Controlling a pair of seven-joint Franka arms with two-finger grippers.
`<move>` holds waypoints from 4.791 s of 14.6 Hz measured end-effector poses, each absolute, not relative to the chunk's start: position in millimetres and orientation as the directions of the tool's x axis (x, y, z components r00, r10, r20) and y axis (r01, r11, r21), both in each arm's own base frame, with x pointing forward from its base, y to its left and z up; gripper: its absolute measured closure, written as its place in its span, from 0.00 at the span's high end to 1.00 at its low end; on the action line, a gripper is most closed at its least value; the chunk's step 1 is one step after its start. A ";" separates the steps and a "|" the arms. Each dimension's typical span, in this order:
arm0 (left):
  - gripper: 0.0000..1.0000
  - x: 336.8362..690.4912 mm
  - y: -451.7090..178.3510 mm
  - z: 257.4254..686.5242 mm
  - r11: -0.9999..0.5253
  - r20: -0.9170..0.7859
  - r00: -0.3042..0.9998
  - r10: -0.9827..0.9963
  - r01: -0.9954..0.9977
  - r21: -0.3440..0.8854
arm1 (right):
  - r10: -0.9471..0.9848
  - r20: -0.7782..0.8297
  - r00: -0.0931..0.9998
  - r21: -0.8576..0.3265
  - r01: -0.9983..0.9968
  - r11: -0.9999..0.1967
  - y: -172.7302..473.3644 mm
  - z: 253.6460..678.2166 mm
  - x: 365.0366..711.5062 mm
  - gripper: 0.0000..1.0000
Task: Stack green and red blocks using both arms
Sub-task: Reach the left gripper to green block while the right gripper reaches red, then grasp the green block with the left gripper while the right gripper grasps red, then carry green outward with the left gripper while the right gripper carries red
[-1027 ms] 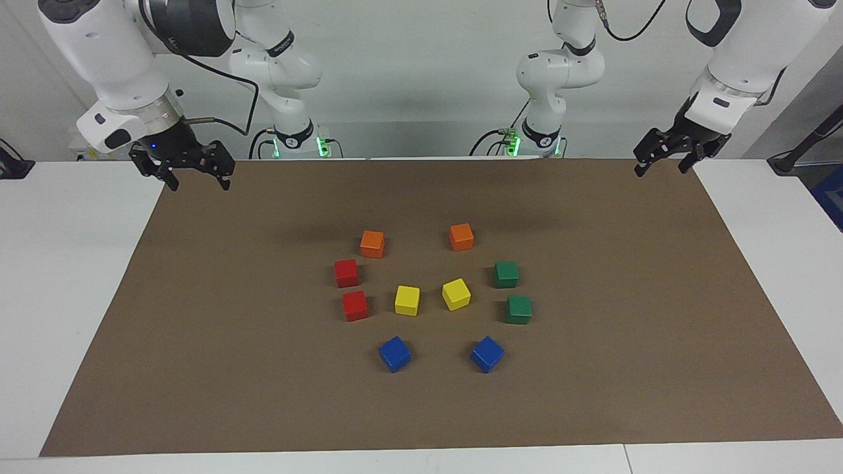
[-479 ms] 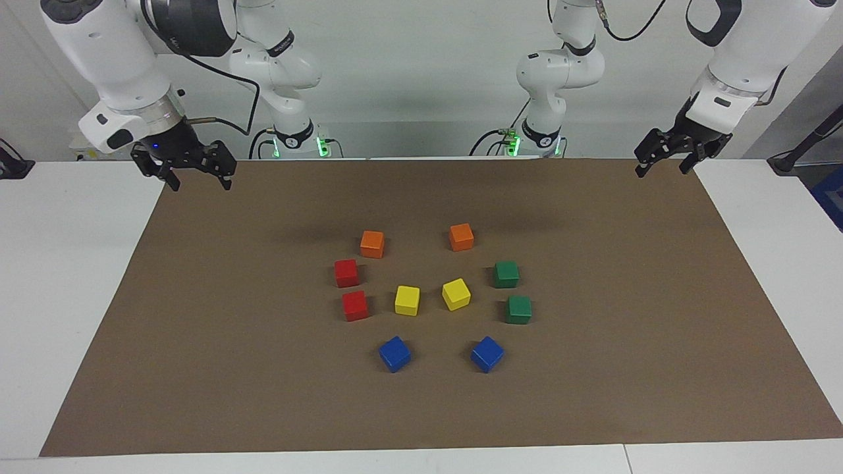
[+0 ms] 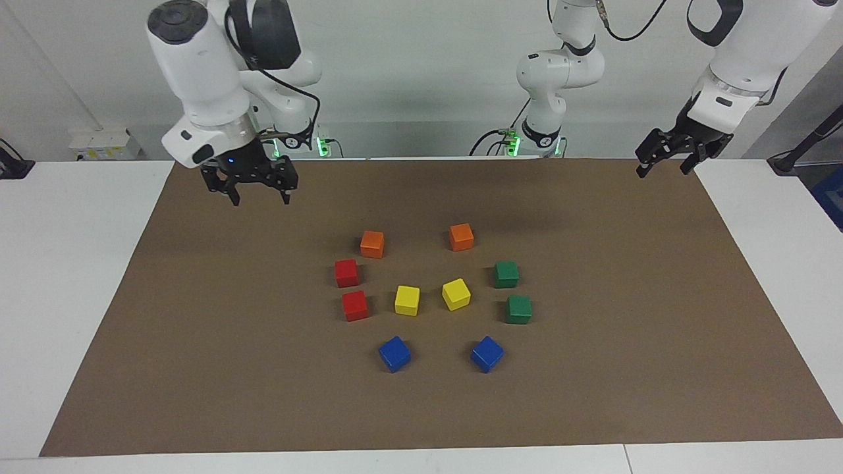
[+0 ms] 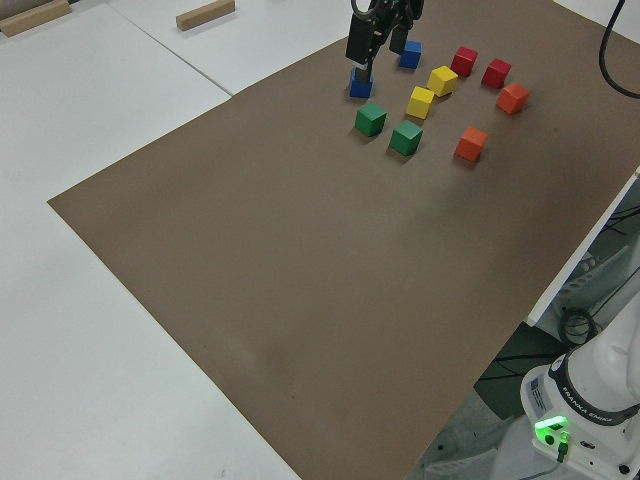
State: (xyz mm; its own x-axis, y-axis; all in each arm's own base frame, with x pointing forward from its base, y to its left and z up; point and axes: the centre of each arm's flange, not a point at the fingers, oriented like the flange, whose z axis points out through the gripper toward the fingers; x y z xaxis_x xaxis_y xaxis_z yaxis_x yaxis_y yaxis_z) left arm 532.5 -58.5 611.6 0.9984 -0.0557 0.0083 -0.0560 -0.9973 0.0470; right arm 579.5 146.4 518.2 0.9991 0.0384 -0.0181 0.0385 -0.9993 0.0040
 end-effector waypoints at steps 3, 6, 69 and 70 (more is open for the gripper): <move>1.00 533.1 -115.8 579.5 -0.993 0.015 0.995 -0.098 -0.099 0.064 | 0.032 -0.017 0.999 -0.001 0.032 -0.999 172.7 466.5 593.9 0.97; 1.00 531.2 -149.7 543.0 -0.987 -0.011 0.989 -0.147 -0.146 0.069 | 0.024 -0.033 0.999 0.001 0.024 -1.000 180.1 434.8 596.7 0.95; 0.55 497.5 124.1 376.1 -0.990 0.045 0.990 -0.136 -0.138 0.042 | 0.086 0.018 0.996 -0.006 0.086 -0.996 -40.2 335.3 616.3 0.55; 0.55 496.3 122.6 367.8 -0.989 0.044 0.990 -0.138 -0.139 0.042 | 0.089 0.023 0.996 -0.006 0.089 -0.996 -38.3 330.8 617.4 0.55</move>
